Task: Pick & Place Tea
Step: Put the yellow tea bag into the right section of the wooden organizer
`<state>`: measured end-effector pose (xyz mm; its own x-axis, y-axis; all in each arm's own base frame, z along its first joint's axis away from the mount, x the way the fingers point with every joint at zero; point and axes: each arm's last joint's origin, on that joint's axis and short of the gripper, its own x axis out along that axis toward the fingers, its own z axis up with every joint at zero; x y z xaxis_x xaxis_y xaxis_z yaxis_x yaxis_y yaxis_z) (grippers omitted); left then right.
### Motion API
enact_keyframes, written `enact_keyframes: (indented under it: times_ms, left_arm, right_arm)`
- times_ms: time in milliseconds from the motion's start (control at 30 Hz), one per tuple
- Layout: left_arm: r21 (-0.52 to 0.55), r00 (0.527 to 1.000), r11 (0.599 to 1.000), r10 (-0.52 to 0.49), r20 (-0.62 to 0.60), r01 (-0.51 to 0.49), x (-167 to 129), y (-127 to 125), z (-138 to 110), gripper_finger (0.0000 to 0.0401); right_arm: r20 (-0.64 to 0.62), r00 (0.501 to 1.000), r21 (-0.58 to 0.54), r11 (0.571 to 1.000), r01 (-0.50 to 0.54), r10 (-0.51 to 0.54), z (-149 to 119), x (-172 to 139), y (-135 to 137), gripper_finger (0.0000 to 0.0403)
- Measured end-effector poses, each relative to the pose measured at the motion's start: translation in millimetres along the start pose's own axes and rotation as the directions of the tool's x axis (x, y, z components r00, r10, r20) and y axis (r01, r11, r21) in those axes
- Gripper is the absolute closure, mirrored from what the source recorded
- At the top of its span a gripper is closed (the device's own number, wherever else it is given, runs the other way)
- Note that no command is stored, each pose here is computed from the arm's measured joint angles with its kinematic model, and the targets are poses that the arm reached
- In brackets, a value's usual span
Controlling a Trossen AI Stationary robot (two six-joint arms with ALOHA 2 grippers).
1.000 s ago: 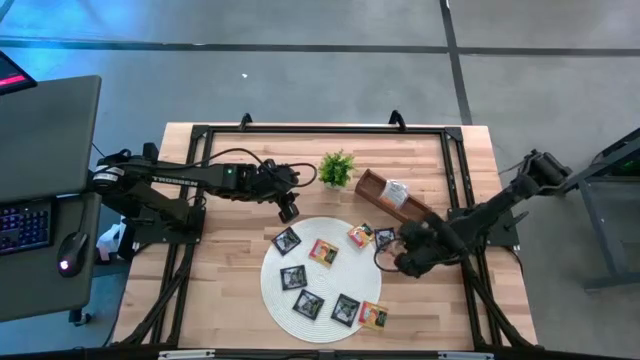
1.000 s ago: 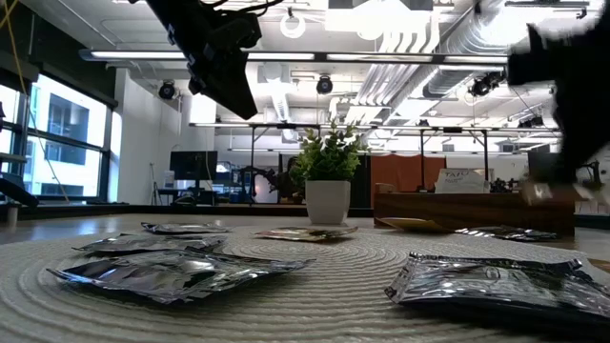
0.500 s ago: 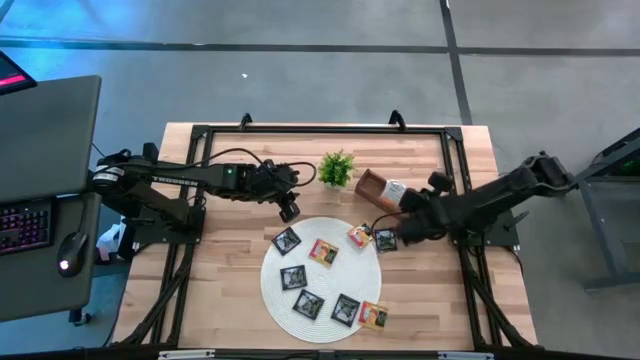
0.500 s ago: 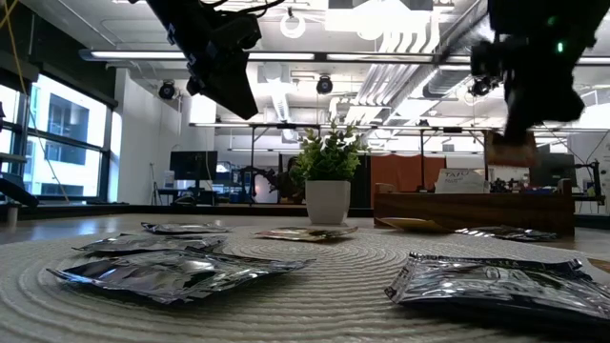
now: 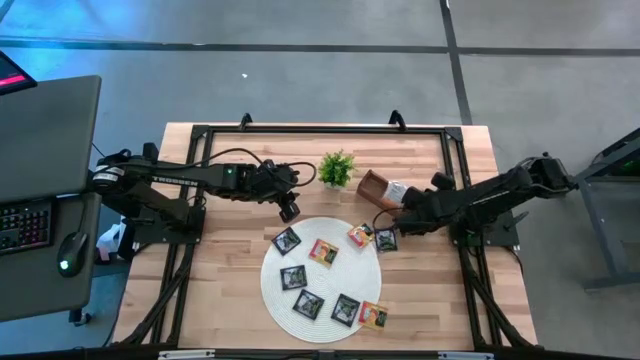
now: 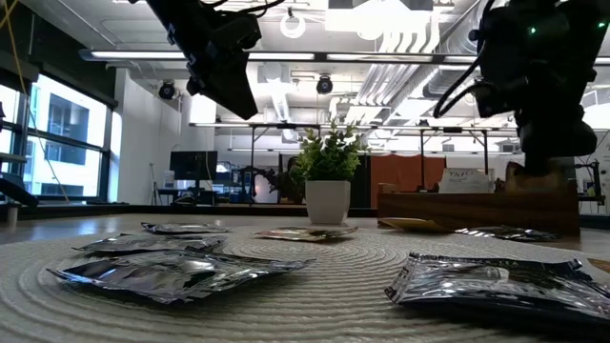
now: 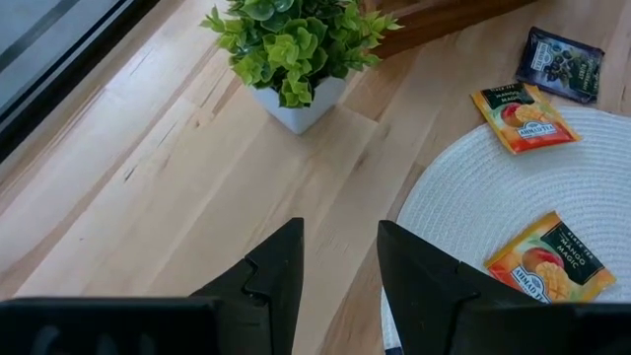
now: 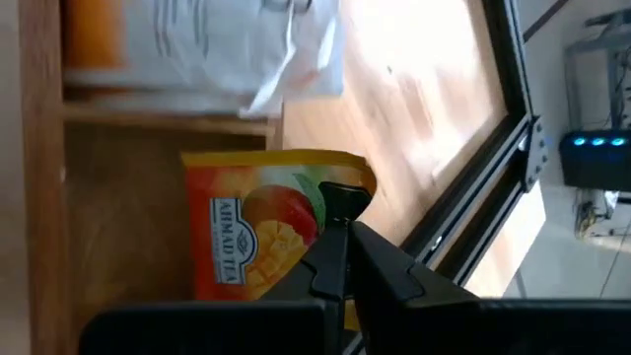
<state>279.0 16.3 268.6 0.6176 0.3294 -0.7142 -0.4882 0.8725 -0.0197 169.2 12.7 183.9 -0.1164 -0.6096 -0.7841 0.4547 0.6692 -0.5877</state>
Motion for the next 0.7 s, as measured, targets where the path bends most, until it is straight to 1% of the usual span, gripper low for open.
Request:
enact_keyframes:
  times_ms: [133,233,333,433,500,633,700]
  left_arm:
    - [0.000,1.000,1.000,0.000,0.000,0.000,0.0,0.0,0.0,0.0272]
    - [0.000,1.000,1.000,0.000,0.000,0.000,0.0,0.0,0.0,0.0272]
    - [0.000,1.000,1.000,0.000,0.000,0.000,0.0,0.0,0.0,0.0272]
    - [0.000,1.000,1.000,0.000,0.000,0.000,0.0,0.0,0.0,0.0272]
    - [0.000,1.000,1.000,-0.009,-0.003,0.009,0.0,-0.3,-0.1,0.0272]
    - [0.000,0.999,0.999,-0.050,-0.020,0.050,0.0,-1.4,-0.6,0.0272]
    - [0.005,0.997,0.997,-0.072,-0.034,0.072,1.6,-2.7,-1.0,0.0272]
  right_arm:
    - [0.031,0.999,0.011,1.000,0.008,-0.008,2.3,0.3,0.5,0.0374]
    - [0.002,1.000,0.004,1.000,-0.013,0.013,2.3,1.2,0.1,0.0347]
    - [-0.003,1.000,0.032,0.999,-0.016,0.016,2.4,1.2,-0.1,0.0317]
    - [-0.012,0.998,0.040,0.998,-0.054,0.055,5.7,-4.7,0.1,0.0292]
    - [-0.006,0.996,0.034,0.995,-0.093,0.093,10.4,-13.4,0.0,0.0286]
    - [0.087,0.981,0.087,0.980,-0.180,0.173,26.5,-40.3,-0.8,0.0288]
    - [0.171,0.959,0.119,0.961,-0.250,0.228,35.5,-54.7,1.6,0.0290]
